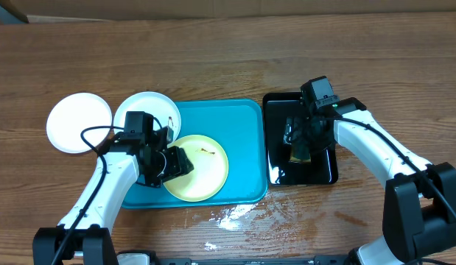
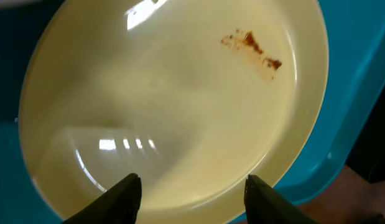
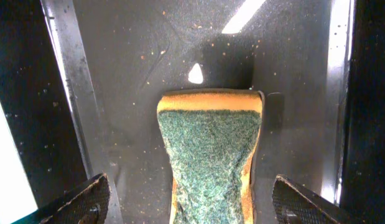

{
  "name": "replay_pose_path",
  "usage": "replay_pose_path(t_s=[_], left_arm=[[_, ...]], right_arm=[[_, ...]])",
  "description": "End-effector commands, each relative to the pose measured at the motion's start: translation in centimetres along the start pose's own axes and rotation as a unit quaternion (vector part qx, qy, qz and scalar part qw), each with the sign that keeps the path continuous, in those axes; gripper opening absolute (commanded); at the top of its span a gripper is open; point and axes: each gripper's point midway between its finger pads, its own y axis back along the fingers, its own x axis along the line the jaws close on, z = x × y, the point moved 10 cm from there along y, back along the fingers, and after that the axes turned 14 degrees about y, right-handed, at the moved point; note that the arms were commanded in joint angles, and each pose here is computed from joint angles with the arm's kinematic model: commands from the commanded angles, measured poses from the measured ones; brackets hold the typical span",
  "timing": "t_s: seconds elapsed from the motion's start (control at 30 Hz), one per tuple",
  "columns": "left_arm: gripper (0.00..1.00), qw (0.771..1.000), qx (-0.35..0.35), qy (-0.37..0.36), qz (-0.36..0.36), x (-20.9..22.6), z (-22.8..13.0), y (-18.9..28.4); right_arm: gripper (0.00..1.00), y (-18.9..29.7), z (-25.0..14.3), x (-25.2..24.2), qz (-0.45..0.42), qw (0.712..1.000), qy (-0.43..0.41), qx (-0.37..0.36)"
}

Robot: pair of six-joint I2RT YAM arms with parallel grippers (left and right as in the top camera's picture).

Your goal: Clean dirty plates on tray and stack at the side

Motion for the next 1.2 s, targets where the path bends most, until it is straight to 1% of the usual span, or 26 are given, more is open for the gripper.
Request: replay_pose_path(t_s=[0.0,0.07,0.1,0.17,0.23,0.4,0.47,0.5,0.53,0.57,0.63,0.67,0.87,1.0,1.17], left_arm=[[0.49,1.0,-0.027,0.009,0.012,-1.2,0.6,2.3],[0.44,0.995,-0.051,0.052,0.066,-0.6,0.5,3.3],[0.43,0.989,-0.063,0.082,0.103,0.0,0.2,3.6],[0.42,0.982,-0.064,0.109,0.142,0.7,-0.3,3.7],[0.42,0.979,-0.051,0.121,0.159,1.2,-0.9,3.3],[0.41,0.972,-0.04,0.155,0.17,2.7,-2.1,0.6],[0.36,0.974,-0.043,0.158,0.156,3.1,-2.2,-0.4],[0.31,0.978,-0.043,0.156,0.133,3.1,-2.2,-1.1],[0.29,0.979,-0.042,0.155,0.124,3.1,-2.2,-1.4],[0.25,0.979,-0.042,0.155,0.125,3.3,-2.3,-1.7],[0.19,0.979,-0.042,0.154,0.124,3.3,-2.2,-1.7],[0.16,0.981,-0.044,0.148,0.117,3.2,-2.1,-1.8],[0.16,0.994,-0.048,0.064,0.076,2.2,-1.3,-1.8],[0.11,0.996,-0.064,0.014,0.064,1.7,-0.7,-1.8],[0.13,0.994,-0.092,-0.048,0.046,1.1,0.2,-1.7]], right_arm=[[0.84,-0.1,0.0,0.0,-0.005,1.0,0.001,0.0],[0.84,-0.1,0.0,0.0,-0.005,1.0,0.001,0.0],[0.84,-0.1,0.0,0.0,-0.005,1.0,0.001,0.0],[0.84,-0.1,0.0,0.0,-0.005,1.0,0.001,0.0],[0.84,-0.1,0.0,0.0,-0.005,1.0,0.001,0.0],[0.85,-0.1,0.0,0.0,-0.005,1.0,0.001,0.0],[0.85,-0.1,0.0,0.0,-0.005,1.0,0.001,0.0],[0.85,-0.1,0.0,0.0,-0.005,1.0,0.001,0.0],[0.85,-0.1,0.0,0.0,-0.005,1.0,0.001,0.0],[0.85,-0.1,0.0,0.0,-0.005,1.0,0.001,0.0],[0.85,-0.1,0.0,0.0,-0.005,1.0,0.001,0.0],[0.85,-0.1,0.0,0.0,-0.005,1.0,0.001,0.0],[0.85,-0.1,0.0,0.0,-0.005,1.0,0.001,0.0],[0.85,-0.1,0.0,0.0,-0.005,1.0,0.001,0.0],[0.85,-0.1,0.0,0.0,-0.005,1.0,0.001,0.0]])
